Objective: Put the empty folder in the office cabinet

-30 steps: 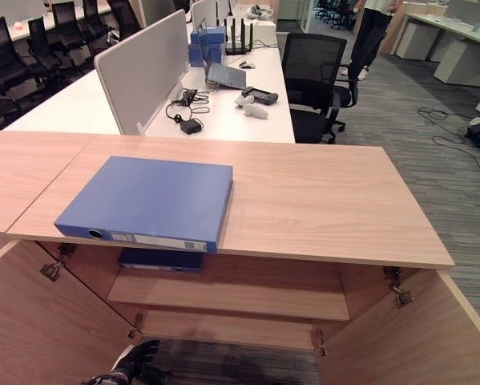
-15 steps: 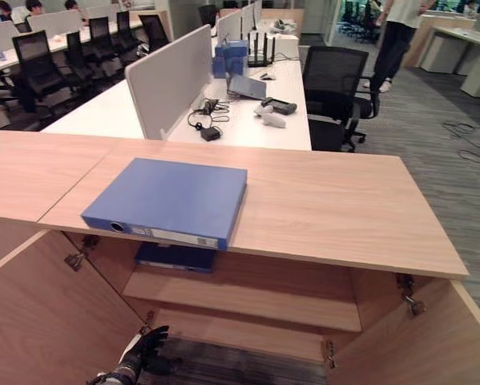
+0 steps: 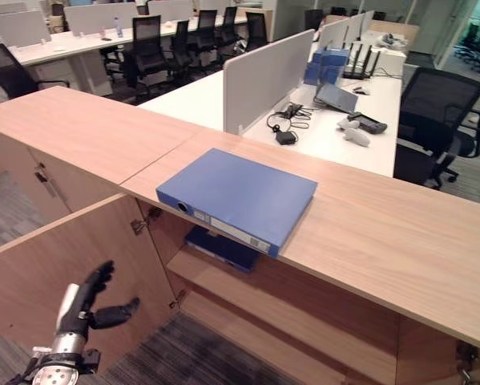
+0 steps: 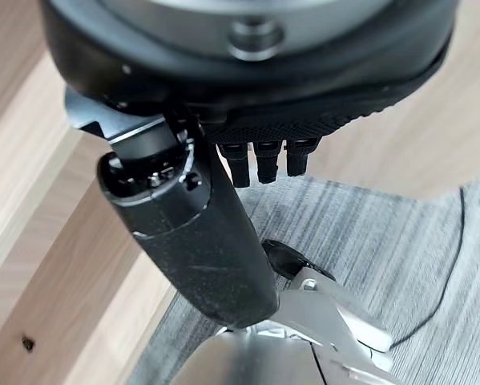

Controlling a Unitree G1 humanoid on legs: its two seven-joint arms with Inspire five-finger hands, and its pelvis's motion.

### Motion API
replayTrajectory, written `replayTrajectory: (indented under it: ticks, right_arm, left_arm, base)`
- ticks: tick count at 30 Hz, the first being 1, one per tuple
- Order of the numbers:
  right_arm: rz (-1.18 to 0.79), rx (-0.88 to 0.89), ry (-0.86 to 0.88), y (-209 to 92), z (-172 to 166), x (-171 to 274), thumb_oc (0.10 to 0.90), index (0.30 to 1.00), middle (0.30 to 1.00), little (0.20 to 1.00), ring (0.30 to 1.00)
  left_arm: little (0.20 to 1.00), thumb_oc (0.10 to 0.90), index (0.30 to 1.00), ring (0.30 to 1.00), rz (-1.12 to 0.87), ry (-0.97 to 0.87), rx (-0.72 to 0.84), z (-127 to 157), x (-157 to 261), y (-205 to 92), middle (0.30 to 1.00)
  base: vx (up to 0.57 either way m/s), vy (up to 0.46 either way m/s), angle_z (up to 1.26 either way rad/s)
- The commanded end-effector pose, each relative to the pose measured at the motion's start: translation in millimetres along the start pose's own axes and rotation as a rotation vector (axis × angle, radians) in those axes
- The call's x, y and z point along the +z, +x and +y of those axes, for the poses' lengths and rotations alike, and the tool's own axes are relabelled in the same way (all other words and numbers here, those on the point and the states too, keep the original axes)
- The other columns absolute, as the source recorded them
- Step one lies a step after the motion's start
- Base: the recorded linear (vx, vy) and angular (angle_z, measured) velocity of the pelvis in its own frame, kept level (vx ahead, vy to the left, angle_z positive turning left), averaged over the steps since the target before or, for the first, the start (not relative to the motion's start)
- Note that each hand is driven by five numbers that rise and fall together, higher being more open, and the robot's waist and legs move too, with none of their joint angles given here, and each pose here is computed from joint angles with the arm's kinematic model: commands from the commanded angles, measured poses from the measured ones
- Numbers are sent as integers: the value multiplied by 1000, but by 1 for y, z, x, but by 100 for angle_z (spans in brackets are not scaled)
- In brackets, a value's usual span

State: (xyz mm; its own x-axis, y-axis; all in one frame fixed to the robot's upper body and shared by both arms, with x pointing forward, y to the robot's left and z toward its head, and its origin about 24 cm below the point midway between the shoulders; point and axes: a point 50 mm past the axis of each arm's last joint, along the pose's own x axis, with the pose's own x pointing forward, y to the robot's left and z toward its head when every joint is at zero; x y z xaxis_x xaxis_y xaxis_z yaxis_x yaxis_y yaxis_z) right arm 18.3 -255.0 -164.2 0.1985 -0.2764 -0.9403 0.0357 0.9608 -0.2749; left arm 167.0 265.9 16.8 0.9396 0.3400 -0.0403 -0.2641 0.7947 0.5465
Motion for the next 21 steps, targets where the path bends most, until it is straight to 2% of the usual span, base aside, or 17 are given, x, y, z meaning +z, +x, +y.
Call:
replayTrajectory:
  ticks: [1, 3, 8, 10, 15, 21]
  right_arm:
    - [-172, 29, -23, 4, 13, 54, 800, 900, 900, 900, 900]
    - [-195, 51, -47, 4, 15, 58, 800, 900, 900, 900, 900]
    - [-220, 67, -67, 3, 15, 60, 800, 900, 900, 900, 900]
    - [-211, 66, -101, 3, 10, 56, 800, 900, 900, 900, 900]
    - [-201, 52, -102, 3, 3, 53, 800, 900, 900, 900, 900]
    - [-172, 44, -69, 4, 4, 46, 800, 900, 900, 900, 900]
  left_arm:
    - [900, 800, 900, 900, -429, 185, 199, 32, 69, 36, 900]
    - [900, 800, 900, 900, -578, 364, 294, 53, 93, 40, 900]
    - [900, 800, 900, 900, -982, 652, 296, 57, 161, 37, 900]
    - [900, 800, 900, 900, -1142, 759, 252, 55, 186, 32, 900]
    - [900, 800, 900, 900, -1219, 838, 194, 52, 197, 33, 900]
    - [900, 800, 900, 900, -1164, 735, 101, 33, 192, 44, 900]
  base:
    - [-9, -113, 32]
    - [-11, -109, 4]
    - [13, -32, -12]
    - [0, 1, -29]
    - [-6, 10, -26]
    - [-3, 28, -27]
